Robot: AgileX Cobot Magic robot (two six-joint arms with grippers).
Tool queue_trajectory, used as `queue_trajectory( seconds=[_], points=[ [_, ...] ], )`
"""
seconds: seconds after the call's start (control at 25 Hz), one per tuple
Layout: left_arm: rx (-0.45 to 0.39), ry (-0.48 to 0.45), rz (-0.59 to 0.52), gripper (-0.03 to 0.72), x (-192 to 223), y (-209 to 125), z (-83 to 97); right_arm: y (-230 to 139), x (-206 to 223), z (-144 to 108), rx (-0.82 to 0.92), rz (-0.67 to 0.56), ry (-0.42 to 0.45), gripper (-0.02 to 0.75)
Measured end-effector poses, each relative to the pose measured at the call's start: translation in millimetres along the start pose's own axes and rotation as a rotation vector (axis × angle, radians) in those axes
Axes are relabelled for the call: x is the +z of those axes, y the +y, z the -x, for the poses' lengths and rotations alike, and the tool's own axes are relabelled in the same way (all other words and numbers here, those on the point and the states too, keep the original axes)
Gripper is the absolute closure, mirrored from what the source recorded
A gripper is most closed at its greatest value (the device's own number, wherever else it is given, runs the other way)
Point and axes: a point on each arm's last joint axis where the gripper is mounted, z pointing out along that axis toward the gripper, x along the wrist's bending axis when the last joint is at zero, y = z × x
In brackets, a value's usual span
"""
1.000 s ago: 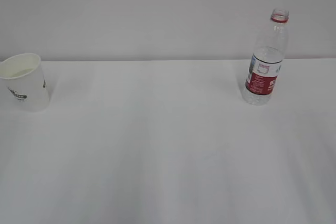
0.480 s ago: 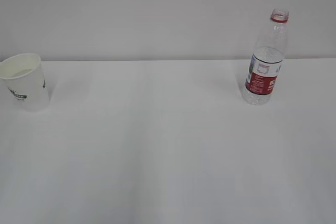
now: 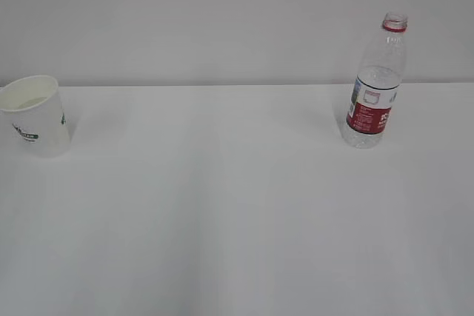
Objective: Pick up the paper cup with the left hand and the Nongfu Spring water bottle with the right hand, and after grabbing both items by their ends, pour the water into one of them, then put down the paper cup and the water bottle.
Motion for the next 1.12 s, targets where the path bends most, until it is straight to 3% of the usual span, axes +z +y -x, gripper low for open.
queue_trajectory(
  seconds=[0.28, 0.72, 0.92, 1.12],
  points=[
    [-0.001, -0.008, -0.039, 0.108, -5, 0, 0.8, -11, -3, 0, 0.0, 0.025, -0.001, 0.145],
    [-0.001, -0.017, -0.196, 0.109, -6, -15, 1.6, -13, -6, 0, 0.0, 0.051, -0.001, 0.145],
    [0.0, -0.017, -0.189, 0.108, -7, -16, 1.7, -14, -5, 0, 0.0, 0.047, -0.001, 0.145],
    [0.004, -0.014, -0.089, 0.109, -22, -22, 2.4, -15, -7, 0, 0.001, 0.064, -0.001, 0.145]
  ],
)
